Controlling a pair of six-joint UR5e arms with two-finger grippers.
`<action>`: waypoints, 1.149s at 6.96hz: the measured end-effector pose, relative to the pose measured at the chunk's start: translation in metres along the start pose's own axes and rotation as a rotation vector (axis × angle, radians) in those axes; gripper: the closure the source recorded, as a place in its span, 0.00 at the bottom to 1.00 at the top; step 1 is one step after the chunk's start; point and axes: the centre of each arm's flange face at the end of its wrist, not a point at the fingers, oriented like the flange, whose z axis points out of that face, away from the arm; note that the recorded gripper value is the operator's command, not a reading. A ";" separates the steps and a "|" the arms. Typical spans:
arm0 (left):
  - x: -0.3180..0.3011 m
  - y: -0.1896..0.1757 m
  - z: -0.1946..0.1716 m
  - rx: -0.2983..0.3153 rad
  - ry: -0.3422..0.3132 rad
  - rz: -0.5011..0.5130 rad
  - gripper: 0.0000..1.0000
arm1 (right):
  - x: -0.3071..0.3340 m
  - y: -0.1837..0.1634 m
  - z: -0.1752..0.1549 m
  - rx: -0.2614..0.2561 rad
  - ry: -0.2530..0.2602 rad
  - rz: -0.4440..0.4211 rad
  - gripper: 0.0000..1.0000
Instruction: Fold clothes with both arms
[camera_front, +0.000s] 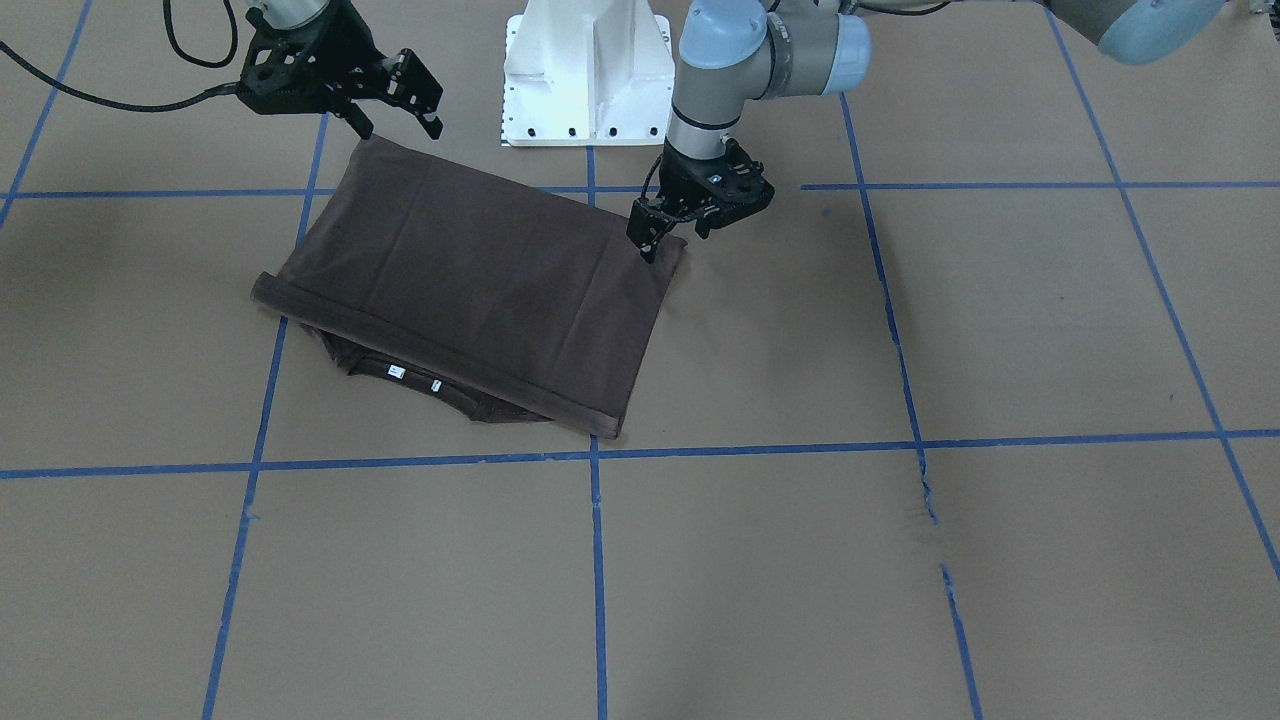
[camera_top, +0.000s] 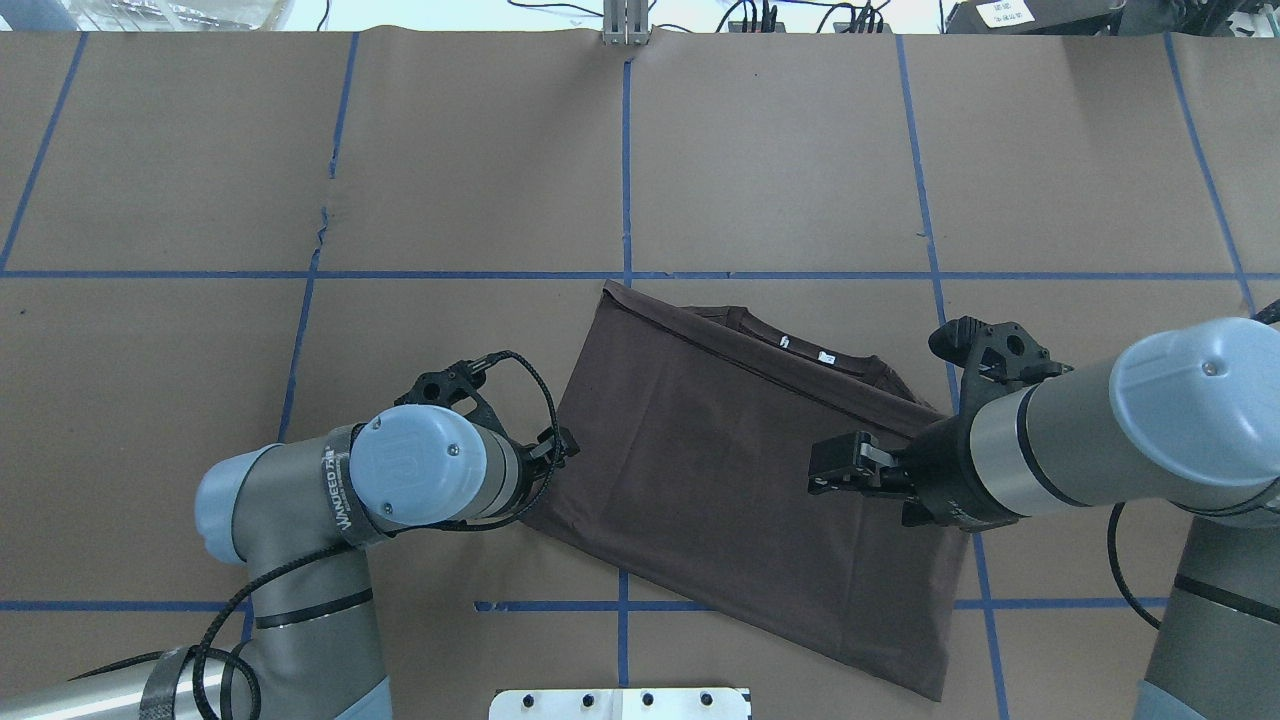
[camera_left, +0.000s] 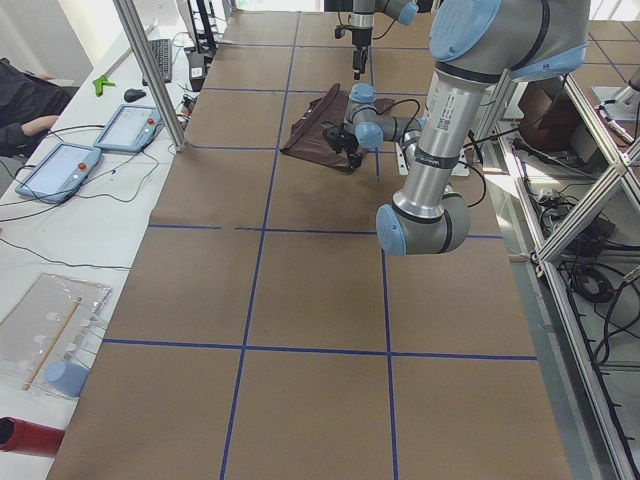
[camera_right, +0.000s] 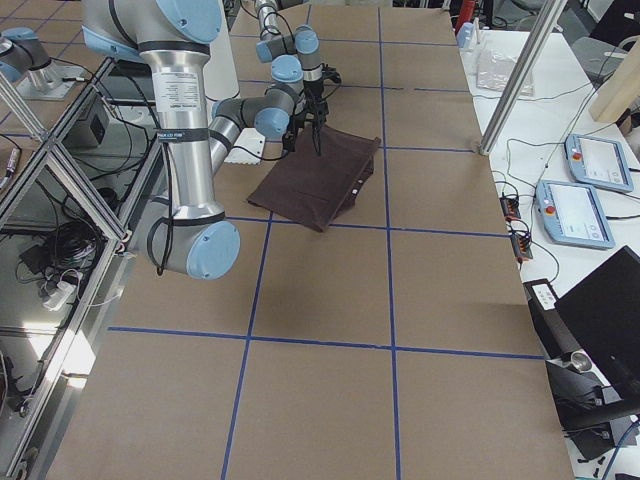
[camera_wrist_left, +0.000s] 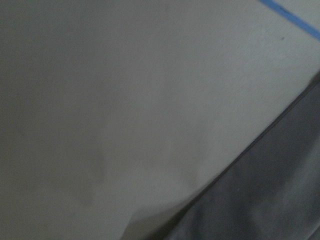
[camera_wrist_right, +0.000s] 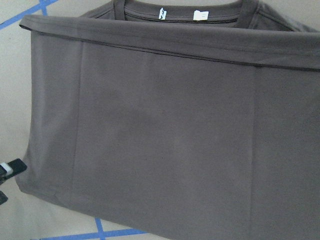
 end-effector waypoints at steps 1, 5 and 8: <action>-0.003 0.004 0.005 0.004 -0.011 -0.004 0.33 | -0.003 -0.001 0.000 0.003 -0.005 0.000 0.00; -0.005 0.006 0.007 0.005 -0.017 -0.020 1.00 | -0.005 -0.003 -0.001 0.004 -0.011 0.004 0.00; -0.002 -0.008 0.001 0.019 -0.008 -0.024 1.00 | -0.005 -0.003 -0.003 0.003 -0.014 0.004 0.00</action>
